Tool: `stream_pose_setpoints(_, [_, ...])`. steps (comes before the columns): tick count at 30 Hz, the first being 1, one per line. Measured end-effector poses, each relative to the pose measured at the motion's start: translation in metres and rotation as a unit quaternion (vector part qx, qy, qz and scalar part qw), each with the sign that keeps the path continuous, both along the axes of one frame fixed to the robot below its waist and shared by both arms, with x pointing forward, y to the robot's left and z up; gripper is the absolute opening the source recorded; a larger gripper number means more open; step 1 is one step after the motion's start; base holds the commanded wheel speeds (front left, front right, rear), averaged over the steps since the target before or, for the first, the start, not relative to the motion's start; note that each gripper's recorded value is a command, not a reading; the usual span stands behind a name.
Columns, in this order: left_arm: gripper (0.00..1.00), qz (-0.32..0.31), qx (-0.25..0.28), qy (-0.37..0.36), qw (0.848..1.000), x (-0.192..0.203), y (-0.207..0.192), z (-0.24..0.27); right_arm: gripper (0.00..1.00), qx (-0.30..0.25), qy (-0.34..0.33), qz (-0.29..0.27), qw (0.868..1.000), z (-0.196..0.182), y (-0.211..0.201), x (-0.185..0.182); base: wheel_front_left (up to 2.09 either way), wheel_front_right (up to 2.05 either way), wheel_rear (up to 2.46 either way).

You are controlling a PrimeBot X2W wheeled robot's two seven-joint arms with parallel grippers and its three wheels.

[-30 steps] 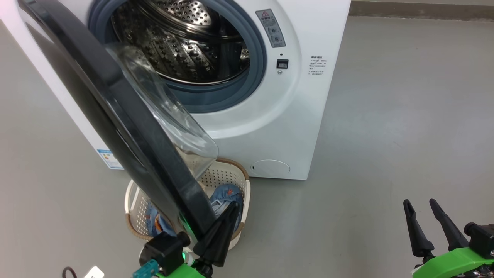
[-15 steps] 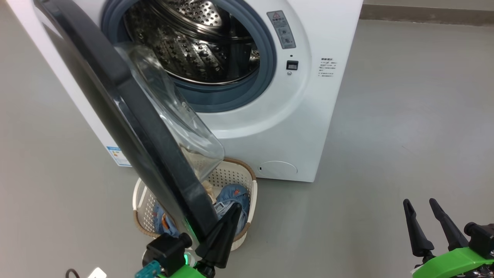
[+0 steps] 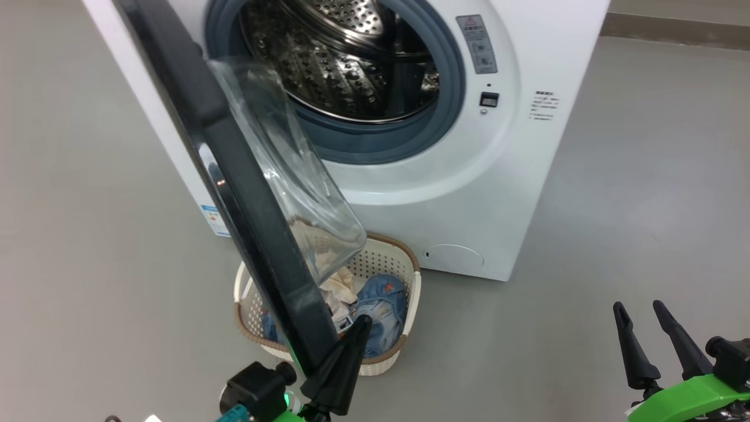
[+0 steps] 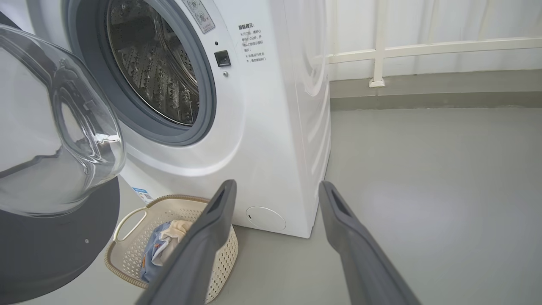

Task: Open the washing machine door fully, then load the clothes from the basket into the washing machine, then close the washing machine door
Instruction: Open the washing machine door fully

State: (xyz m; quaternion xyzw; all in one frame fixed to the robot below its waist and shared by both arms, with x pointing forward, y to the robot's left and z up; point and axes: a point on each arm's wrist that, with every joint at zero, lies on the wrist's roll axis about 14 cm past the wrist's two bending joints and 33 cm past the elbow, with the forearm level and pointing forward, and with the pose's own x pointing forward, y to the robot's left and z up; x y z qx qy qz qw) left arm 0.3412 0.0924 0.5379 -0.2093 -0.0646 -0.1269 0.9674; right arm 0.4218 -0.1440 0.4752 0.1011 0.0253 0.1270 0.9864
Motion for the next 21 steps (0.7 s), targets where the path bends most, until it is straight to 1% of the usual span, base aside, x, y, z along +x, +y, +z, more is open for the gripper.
stream_pose_setpoints(10, [0.0, 0.05, 0.011, 0.003, 0.999, -0.009, 0.026, -0.001, 1.0, 0.002, 0.002, 0.037, 0.999, -0.002, 0.029, 0.01, 0.0, 0.0, 0.0])
stream_pose_setpoints(21, [0.0, 0.114, 0.031, -0.001, 0.993, -0.019, 0.056, 0.008, 1.0, 0.004, 0.008, 0.08, 0.997, -0.008, 0.062, 0.02, 0.0, 0.0, 0.0])
